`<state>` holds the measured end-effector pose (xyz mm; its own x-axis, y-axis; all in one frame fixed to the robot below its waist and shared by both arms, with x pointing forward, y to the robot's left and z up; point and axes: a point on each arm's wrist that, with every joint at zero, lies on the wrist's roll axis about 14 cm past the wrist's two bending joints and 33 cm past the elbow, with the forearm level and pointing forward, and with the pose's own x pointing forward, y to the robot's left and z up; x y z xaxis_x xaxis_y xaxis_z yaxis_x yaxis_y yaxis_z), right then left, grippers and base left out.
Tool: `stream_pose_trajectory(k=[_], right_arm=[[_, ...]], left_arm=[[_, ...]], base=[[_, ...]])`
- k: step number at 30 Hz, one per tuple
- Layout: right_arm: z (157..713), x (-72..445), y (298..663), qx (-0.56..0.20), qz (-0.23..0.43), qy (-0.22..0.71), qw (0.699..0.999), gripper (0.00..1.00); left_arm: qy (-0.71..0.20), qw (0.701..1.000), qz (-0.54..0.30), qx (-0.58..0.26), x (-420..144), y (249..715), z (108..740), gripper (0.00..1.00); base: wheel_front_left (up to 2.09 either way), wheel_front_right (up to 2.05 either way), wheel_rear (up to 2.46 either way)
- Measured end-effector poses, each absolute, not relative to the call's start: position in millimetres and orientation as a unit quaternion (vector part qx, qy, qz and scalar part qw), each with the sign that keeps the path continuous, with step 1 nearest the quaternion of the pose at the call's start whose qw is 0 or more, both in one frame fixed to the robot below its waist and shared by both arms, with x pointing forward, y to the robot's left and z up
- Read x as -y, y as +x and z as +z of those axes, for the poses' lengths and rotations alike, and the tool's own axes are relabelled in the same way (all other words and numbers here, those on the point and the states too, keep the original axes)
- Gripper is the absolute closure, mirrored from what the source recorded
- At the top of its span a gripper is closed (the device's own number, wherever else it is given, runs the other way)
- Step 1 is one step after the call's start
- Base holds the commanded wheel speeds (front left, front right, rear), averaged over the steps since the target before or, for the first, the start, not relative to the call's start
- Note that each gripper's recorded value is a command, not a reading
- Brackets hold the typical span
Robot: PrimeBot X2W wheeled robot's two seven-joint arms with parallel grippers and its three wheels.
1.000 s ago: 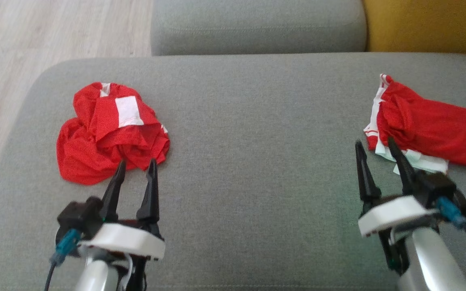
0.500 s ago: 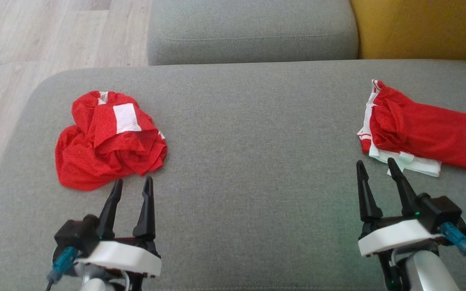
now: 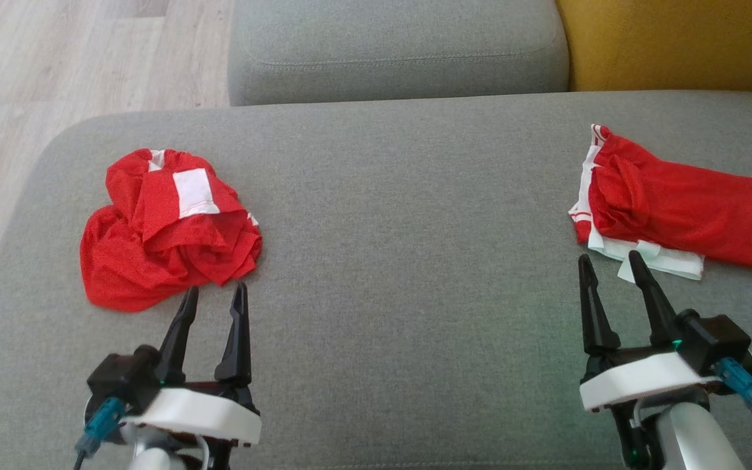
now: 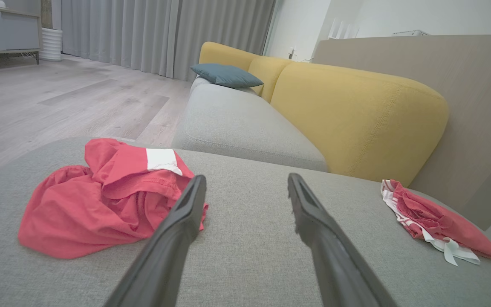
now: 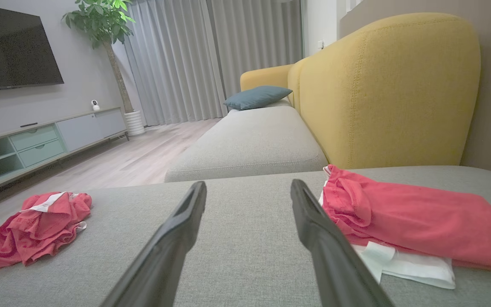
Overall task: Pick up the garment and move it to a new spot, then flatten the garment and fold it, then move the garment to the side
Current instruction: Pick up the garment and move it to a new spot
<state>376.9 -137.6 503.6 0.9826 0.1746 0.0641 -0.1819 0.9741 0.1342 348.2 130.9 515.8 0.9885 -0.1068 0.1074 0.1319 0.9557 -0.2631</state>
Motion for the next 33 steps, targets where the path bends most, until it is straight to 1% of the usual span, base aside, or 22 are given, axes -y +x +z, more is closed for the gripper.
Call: stream_pose_trajectory(k=[8, 16, 26, 33], right_arm=[[503.8, 133.6, 378.4, 0.026, 0.095, 0.074, 0.992, 0.0], [502.8, 113.9, 382.1, 0.021, 0.123, 0.079, 0.989, 0.0], [493.1, 52.6, 377.7, -0.003, 0.21, 0.091, 0.974, 0.0], [492.6, -3.1, 372.0, -0.014, 0.29, 0.094, 0.952, 0.0]], left_arm=[[-0.136, 0.988, -0.054, 0.047, -135.2, 345.9, 516.0, 0.0], [-0.134, 0.989, -0.03, 0.048, -150.3, 338.6, 513.8, 0.0], [-0.126, 0.99, 0.04, 0.058, -192.8, 314.2, 512.8, 0.0], [-0.118, 0.985, 0.105, 0.067, -232.5, 287.3, 511.8, 0.0]], base=[[0.0, 0.0, 0.0], [0.0, 0.0, 0.0], [0.0, 0.0, 0.0], [0.0, 0.0, 0.0]])
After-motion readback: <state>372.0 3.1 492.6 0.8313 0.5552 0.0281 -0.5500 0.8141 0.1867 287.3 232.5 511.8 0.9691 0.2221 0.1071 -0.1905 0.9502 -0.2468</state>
